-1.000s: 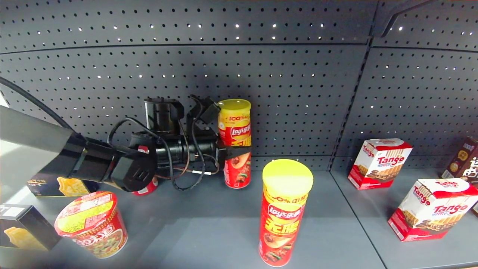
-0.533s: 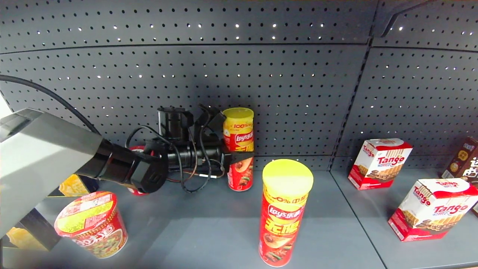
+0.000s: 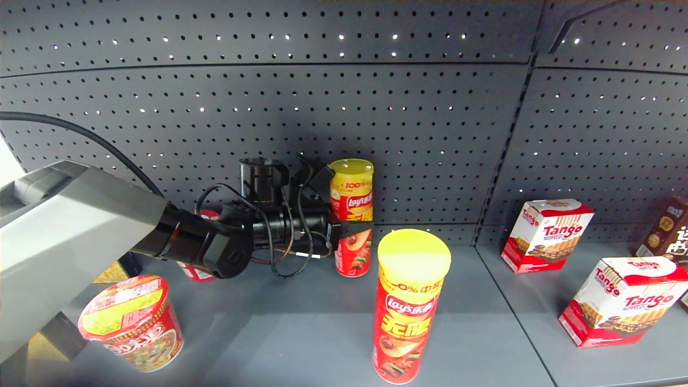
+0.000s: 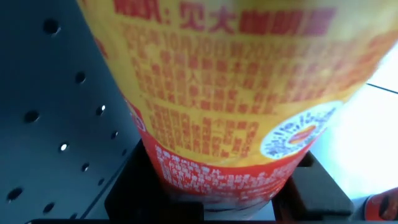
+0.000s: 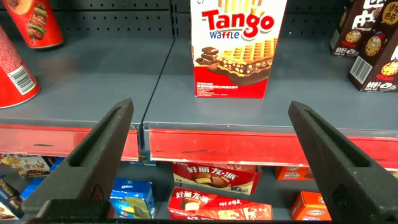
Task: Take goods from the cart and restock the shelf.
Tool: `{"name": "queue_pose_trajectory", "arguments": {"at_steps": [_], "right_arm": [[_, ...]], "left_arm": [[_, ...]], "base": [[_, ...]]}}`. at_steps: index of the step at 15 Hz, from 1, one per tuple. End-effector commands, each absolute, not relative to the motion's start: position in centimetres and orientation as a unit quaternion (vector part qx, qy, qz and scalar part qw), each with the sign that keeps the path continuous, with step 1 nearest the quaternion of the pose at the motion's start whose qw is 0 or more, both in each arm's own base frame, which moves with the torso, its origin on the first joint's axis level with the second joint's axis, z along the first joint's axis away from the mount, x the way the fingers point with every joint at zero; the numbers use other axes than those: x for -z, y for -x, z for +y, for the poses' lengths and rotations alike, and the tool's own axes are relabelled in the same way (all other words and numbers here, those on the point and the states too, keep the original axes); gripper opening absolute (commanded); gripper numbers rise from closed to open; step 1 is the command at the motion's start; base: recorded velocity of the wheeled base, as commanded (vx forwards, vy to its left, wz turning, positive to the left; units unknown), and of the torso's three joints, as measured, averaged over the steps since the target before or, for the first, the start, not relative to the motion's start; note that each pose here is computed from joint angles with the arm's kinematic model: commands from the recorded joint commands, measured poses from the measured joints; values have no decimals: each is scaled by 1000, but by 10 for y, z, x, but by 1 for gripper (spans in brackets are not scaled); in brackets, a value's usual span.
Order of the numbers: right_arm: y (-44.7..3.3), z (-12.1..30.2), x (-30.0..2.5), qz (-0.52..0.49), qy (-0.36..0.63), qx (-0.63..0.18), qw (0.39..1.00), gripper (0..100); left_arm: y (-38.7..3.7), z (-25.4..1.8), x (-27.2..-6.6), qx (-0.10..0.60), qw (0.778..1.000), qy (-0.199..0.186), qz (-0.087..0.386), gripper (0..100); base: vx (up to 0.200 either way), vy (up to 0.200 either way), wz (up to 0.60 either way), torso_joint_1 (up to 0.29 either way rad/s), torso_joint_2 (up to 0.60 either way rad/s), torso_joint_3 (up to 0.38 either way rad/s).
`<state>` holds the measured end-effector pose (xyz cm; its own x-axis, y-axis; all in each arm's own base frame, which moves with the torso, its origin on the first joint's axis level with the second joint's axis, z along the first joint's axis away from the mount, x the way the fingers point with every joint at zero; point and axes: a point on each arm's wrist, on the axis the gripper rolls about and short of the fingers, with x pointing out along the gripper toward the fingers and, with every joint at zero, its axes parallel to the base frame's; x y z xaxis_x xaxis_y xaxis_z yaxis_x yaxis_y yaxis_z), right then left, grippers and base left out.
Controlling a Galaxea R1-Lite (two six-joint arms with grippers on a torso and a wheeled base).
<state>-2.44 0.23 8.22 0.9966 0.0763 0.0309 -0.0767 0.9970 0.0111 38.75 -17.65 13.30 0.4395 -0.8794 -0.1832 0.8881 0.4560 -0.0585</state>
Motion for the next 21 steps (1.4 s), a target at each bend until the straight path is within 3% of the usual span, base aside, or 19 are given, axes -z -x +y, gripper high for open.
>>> {"name": "queue_pose_trajectory", "arguments": {"at_steps": [1,4,5,14,17,21], "right_arm": [[24,2,-82,-16,-6,-38,999,100],[24,2,-82,-16,-6,-38,999,100],[24,2,-82,-16,-6,-38,999,100],[24,2,-82,-16,-6,-38,999,100],[24,2,-82,-16,-6,-38,999,100],[24,2,-82,-16,-6,-38,999,100]], "left_arm": [[-388,-178,-133,522,847,-24,92,0],[-388,-178,-133,520,848,-26,93,0],[-387,-178,-133,521,848,-26,93,100],[-363,-156,-137,510,855,-27,92,100],[-355,-134,-134,493,863,-56,91,100],[-359,-109,-139,463,880,-62,84,100]], "base": [[0,0,0,0,0,0],[0,0,0,0,0,0],[0,0,0,0,0,0],[0,0,0,0,0,0],[0,0,0,0,0,0],[0,0,0,0,0,0]]}}
